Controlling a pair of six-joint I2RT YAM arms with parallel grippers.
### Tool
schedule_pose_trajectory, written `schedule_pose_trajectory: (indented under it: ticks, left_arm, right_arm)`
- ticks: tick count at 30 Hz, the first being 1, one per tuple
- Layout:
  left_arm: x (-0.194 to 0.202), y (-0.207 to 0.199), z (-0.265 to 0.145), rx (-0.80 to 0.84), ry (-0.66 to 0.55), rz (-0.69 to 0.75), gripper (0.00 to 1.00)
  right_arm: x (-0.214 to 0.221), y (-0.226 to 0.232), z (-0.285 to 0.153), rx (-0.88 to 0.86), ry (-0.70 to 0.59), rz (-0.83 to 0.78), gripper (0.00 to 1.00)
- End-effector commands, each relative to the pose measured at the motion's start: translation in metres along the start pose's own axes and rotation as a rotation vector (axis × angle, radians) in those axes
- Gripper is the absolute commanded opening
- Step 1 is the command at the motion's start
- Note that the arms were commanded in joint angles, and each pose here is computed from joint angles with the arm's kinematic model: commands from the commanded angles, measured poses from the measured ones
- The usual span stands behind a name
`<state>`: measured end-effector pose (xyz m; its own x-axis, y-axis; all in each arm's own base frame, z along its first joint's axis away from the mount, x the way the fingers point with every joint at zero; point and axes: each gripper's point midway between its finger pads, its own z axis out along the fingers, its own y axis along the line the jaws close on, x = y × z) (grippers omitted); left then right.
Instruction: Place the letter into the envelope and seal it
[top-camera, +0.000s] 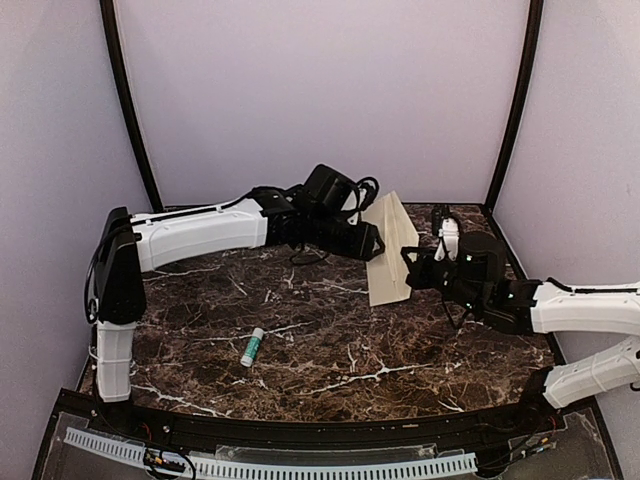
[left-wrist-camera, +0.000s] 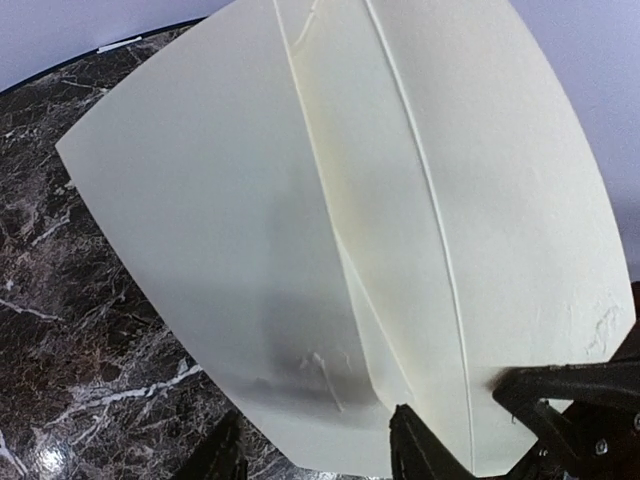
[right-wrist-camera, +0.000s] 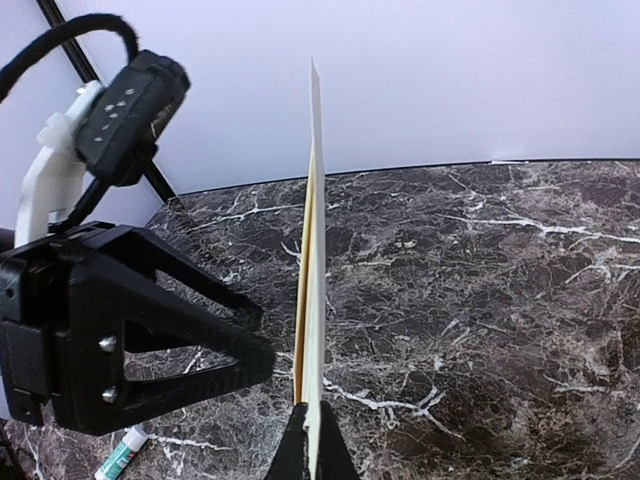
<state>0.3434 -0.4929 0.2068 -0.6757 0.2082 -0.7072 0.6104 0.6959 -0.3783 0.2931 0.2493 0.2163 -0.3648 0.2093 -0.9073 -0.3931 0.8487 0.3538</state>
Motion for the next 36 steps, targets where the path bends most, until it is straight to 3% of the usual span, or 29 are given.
schedule_pose_trajectory:
  ticks: [1,7,11,16,22,36]
  left_arm:
    - [-0.035,0.000,-0.056,0.038,-0.110,0.026,0.52]
    - [-0.003,0.051,-0.088,-0.082,-0.122,0.027,0.60]
    - [0.017,0.084,-0.109,-0.160,-0.149,0.014,0.64]
    - [0.026,0.097,-0.139,-0.200,-0.216,0.030,0.73]
    - [0.039,0.109,-0.152,-0.235,-0.238,0.016,0.76]
    - [0.061,0.115,-0.146,-0.224,-0.209,-0.016,0.74]
  right_arm:
    - [-0.015,0.005,0.000,-0.054,0.009,0.041,0.00]
    - [0.004,0.020,0.012,-0.183,0.168,0.013,0.00]
    - [0.032,0.044,0.022,-0.316,0.340,0.004,0.00]
    - [0.063,0.071,0.021,-0.482,0.527,0.040,0.00]
    - [0.074,0.065,0.024,-0.445,0.546,0.133,0.00]
    - [0.148,-0.004,0.043,-0.111,0.631,0.251,0.00]
